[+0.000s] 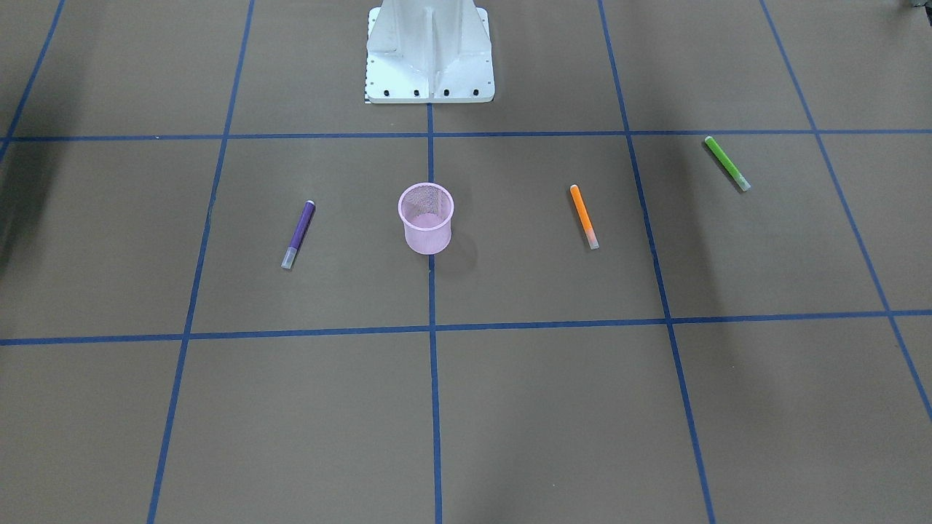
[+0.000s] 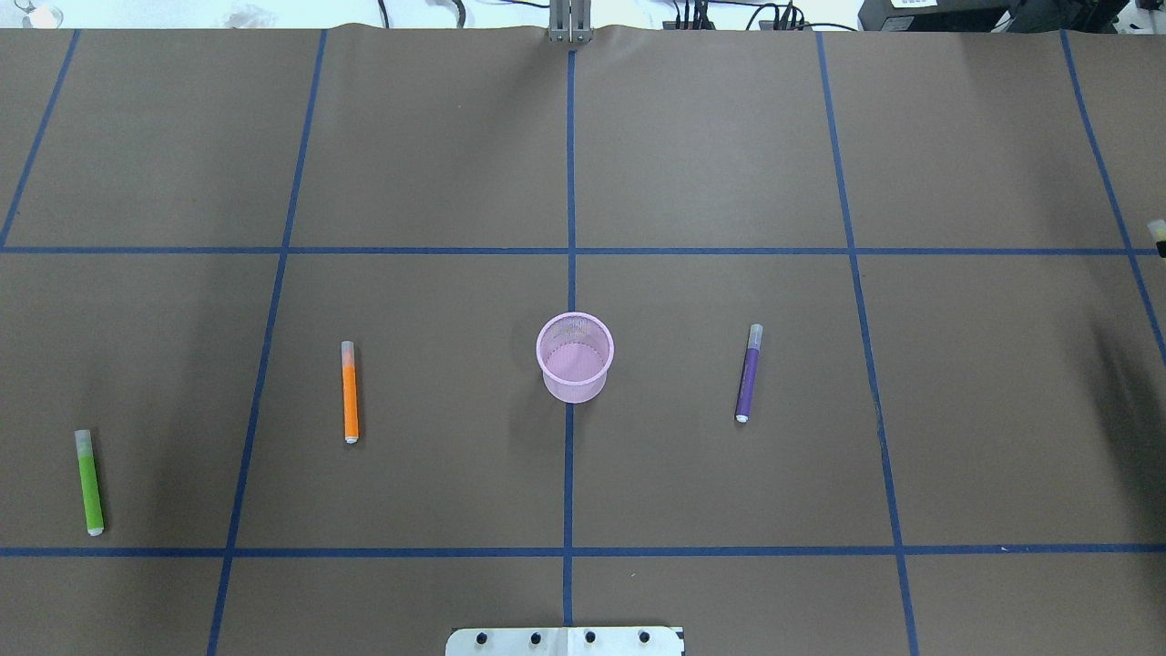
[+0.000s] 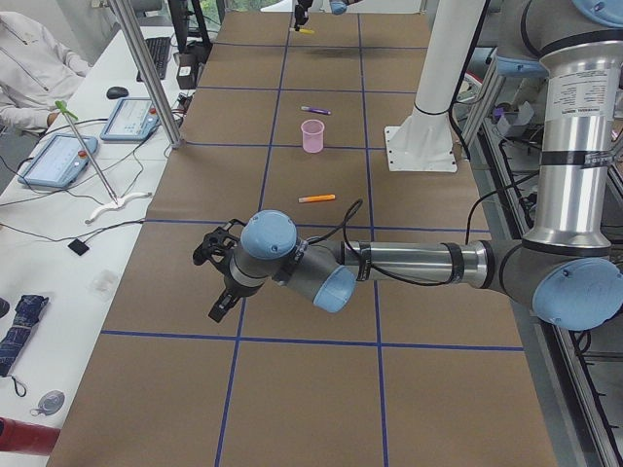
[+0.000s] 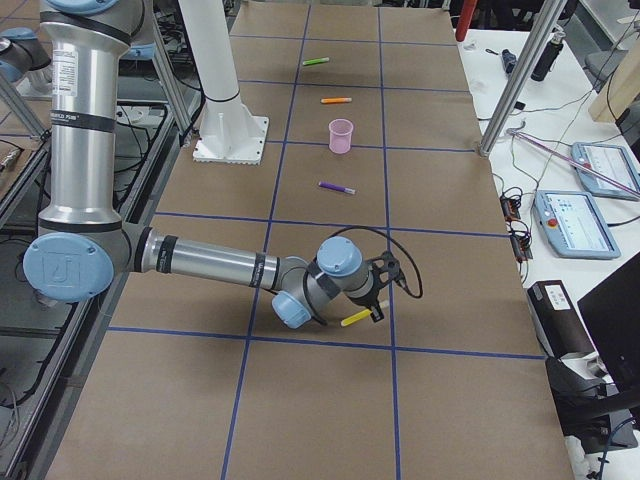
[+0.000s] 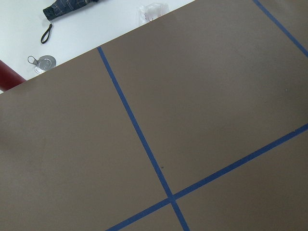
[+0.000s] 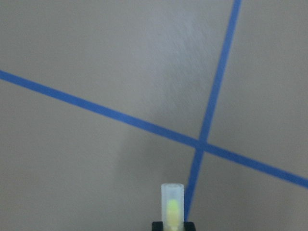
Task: Collect pens into pen holder
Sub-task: 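Carry the yellow highlighter with the right gripper over the lavender cup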
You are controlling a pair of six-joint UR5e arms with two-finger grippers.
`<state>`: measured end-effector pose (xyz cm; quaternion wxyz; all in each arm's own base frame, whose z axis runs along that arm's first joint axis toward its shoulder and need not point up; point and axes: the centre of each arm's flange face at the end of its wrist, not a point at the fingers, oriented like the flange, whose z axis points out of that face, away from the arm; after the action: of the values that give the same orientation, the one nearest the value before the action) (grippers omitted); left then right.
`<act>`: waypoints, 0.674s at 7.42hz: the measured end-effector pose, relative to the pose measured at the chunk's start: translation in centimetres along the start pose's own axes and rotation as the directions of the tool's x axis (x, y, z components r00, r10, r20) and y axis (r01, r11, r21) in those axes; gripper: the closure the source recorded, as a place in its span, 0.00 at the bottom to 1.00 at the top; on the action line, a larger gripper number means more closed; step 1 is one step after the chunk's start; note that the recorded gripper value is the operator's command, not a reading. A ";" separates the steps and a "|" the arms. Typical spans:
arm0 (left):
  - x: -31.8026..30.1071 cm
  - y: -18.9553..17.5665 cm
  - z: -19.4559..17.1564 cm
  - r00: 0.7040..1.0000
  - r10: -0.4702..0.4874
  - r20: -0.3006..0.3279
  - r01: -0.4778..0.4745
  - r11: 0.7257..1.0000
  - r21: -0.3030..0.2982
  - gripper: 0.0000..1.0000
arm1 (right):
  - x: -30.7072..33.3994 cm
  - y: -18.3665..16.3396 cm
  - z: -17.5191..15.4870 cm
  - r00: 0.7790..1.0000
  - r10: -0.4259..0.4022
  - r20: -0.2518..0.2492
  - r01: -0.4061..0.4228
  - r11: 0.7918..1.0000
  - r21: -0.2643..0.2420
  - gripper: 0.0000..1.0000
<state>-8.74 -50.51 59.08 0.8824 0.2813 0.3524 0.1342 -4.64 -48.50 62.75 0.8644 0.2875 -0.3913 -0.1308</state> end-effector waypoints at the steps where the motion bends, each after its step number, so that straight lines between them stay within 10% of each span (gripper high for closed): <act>1: 0.0 0.0 0.0 1.000 0.000 0.000 0.000 1.000 0.000 0.00 | -2.7 -3.1 -0.4 0.996 -0.046 0.070 0.042 0.997 0.066 1.00; 5: 0.0 -0.1 0.0 1.000 0.002 0.000 -0.002 1.000 0.002 0.00 | -18.7 -13.0 2.6 0.951 -0.101 0.293 -0.006 0.940 0.342 1.00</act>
<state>-8.74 -50.57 58.97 0.8820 0.2827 0.3522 0.1347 -18.95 -51.47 45.10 0.7272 0.4175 -0.5302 -0.1255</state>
